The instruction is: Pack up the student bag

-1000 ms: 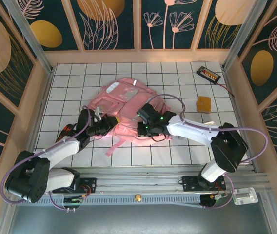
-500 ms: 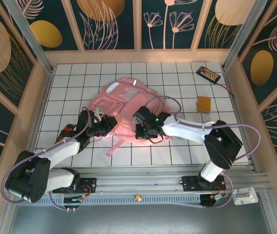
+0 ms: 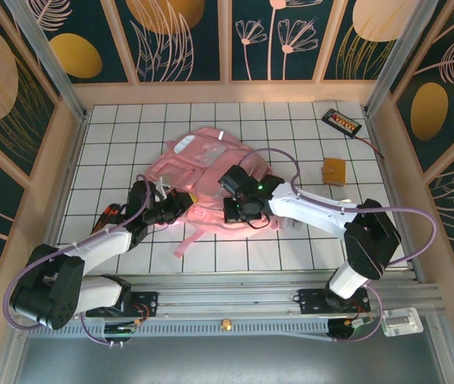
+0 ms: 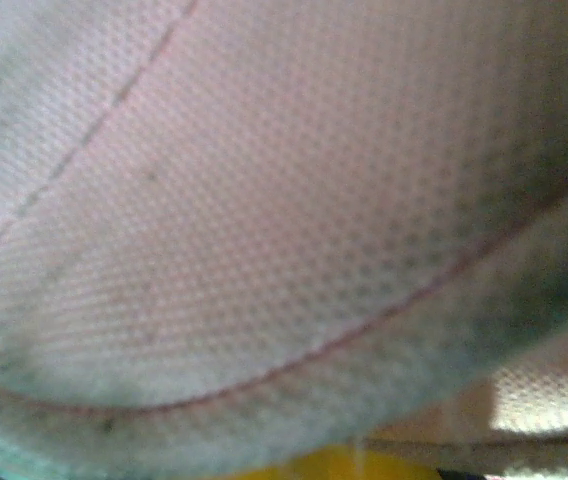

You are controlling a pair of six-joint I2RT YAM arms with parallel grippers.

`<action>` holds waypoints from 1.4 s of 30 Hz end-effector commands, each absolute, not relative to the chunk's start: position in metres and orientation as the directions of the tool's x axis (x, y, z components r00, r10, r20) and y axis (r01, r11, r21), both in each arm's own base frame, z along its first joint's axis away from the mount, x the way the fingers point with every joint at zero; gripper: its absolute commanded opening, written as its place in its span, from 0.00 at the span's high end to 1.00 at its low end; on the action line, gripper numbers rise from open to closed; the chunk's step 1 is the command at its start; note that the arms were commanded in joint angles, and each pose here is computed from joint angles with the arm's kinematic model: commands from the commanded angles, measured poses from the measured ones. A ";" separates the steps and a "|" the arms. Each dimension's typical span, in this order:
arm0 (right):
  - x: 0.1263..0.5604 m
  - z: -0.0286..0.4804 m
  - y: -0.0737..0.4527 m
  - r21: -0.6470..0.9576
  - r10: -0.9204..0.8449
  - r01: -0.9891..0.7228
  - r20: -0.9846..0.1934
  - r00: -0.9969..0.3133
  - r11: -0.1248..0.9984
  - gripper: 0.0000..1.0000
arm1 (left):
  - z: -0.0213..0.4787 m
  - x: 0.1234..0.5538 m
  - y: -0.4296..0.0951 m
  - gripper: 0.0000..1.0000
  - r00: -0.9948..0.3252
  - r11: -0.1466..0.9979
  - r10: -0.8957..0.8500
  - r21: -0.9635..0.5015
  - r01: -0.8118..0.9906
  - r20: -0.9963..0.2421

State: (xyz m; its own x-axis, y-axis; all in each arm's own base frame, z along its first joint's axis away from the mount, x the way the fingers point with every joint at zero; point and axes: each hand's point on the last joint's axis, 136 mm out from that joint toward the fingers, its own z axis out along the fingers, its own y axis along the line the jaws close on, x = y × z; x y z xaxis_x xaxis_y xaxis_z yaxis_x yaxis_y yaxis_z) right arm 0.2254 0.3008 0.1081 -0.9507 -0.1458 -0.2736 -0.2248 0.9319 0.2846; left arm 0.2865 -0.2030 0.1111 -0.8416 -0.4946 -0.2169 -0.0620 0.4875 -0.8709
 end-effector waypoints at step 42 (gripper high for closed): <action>0.237 0.099 0.379 0.472 -0.195 -0.328 -0.308 -0.931 0.818 1.00 | 0.142 0.409 -0.139 0.46 -0.800 0.666 -0.454 -0.746 -0.012 -0.392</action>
